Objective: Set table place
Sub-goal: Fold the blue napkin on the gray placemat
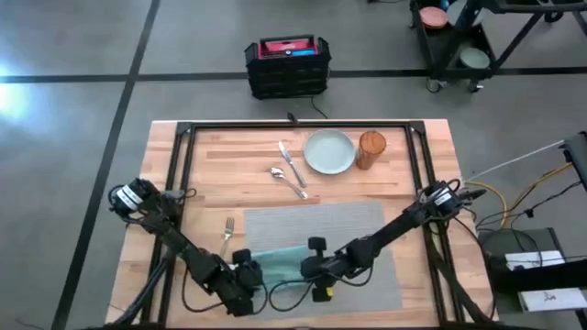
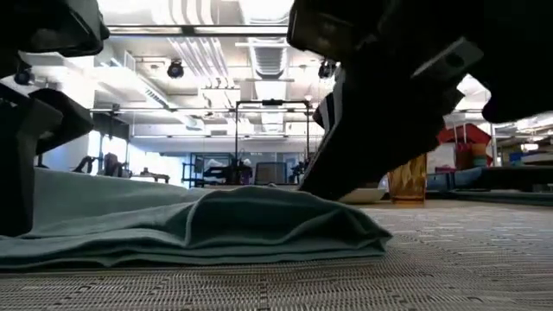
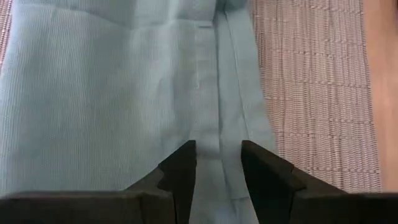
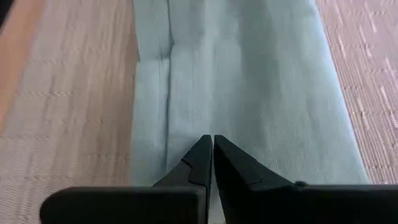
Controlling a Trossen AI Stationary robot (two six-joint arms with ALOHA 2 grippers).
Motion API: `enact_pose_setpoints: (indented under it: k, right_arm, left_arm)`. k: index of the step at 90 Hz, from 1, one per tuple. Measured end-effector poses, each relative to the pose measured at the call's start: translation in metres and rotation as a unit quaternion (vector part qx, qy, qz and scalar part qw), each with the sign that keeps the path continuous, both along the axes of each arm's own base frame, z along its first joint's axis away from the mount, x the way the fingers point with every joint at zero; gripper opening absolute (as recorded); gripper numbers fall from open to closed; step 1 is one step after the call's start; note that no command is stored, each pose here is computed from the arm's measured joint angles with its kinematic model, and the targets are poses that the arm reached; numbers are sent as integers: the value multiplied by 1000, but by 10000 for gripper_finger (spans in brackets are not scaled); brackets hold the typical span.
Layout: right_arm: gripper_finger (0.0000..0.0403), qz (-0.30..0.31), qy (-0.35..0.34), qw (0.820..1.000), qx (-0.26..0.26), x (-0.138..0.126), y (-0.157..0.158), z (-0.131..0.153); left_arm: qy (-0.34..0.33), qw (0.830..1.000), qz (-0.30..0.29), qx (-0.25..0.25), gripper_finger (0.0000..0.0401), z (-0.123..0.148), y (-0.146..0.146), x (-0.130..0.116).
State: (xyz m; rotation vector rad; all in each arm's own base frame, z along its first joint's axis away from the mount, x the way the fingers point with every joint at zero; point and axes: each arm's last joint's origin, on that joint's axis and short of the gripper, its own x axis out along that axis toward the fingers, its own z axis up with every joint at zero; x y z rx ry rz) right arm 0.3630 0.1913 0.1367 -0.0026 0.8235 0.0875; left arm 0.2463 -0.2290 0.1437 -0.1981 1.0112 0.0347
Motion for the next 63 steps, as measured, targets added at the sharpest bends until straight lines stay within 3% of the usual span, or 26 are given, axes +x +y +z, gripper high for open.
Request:
enact_pose_setpoints:
  k: [28,63]
  right_arm:
    - [3,3,1,1000,-4,0,0,0]
    - [3,15,-1,1000,-15,0,-1,0]
  left_arm:
    - [7,1000,-4,14,8,-1,2,-1]
    - [-1,999,-35,-33,1,23,-15,-2]
